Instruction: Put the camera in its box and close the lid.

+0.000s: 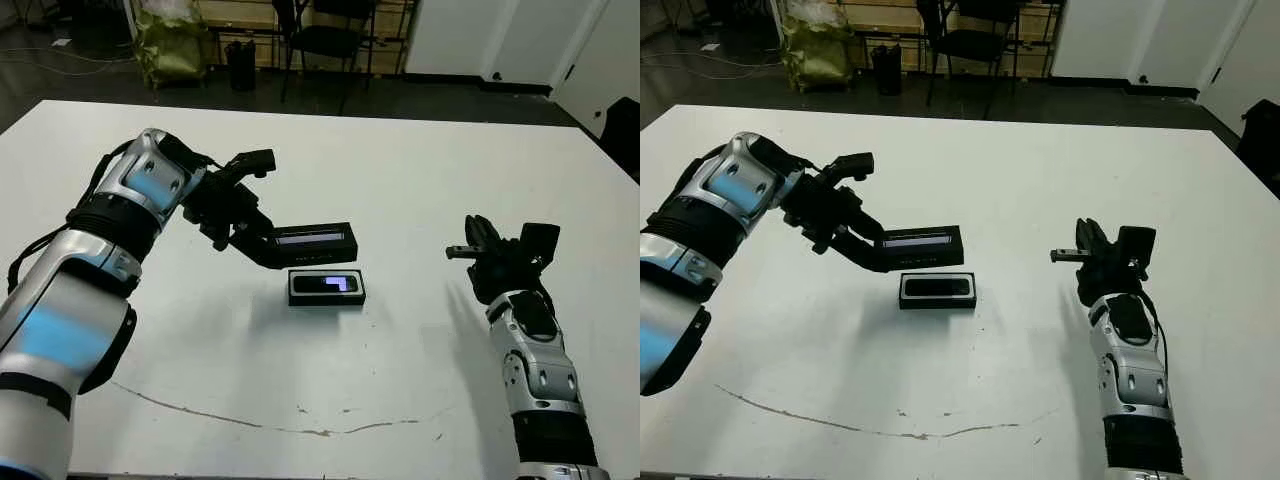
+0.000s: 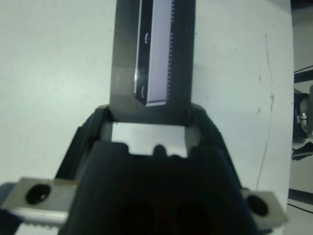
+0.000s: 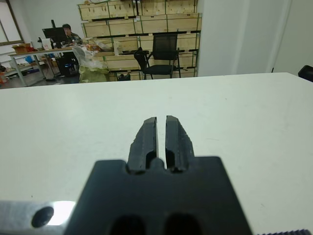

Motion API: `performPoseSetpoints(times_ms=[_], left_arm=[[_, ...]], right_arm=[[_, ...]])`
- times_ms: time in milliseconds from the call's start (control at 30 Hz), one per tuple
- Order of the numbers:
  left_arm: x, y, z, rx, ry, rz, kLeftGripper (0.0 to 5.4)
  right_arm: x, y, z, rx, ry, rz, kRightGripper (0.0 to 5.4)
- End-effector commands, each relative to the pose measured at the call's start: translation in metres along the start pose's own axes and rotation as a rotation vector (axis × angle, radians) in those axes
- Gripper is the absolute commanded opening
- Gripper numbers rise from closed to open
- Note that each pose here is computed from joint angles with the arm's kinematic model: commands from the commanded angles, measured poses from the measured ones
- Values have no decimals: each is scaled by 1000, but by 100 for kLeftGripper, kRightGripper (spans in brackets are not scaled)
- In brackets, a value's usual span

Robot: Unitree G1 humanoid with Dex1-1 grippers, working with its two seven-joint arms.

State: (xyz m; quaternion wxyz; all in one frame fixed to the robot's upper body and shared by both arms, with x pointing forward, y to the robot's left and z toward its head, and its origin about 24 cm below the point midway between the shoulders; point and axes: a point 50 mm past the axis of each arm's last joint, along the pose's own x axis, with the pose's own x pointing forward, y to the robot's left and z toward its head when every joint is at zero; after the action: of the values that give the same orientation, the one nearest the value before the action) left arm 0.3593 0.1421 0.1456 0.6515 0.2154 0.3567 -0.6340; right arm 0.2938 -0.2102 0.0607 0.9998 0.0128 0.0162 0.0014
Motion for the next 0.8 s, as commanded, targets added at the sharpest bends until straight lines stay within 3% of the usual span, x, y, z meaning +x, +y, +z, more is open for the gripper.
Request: performPoseSetpoints(times_ms=[33,800], left_arm=[[7,-2,-2,-20,26,-5,237],[36,-2,8,70,127,167,237]], right_arm=[[-3,-1,-6,9,35,-12,0],[-6,-3,-13,38,14,16,0]])
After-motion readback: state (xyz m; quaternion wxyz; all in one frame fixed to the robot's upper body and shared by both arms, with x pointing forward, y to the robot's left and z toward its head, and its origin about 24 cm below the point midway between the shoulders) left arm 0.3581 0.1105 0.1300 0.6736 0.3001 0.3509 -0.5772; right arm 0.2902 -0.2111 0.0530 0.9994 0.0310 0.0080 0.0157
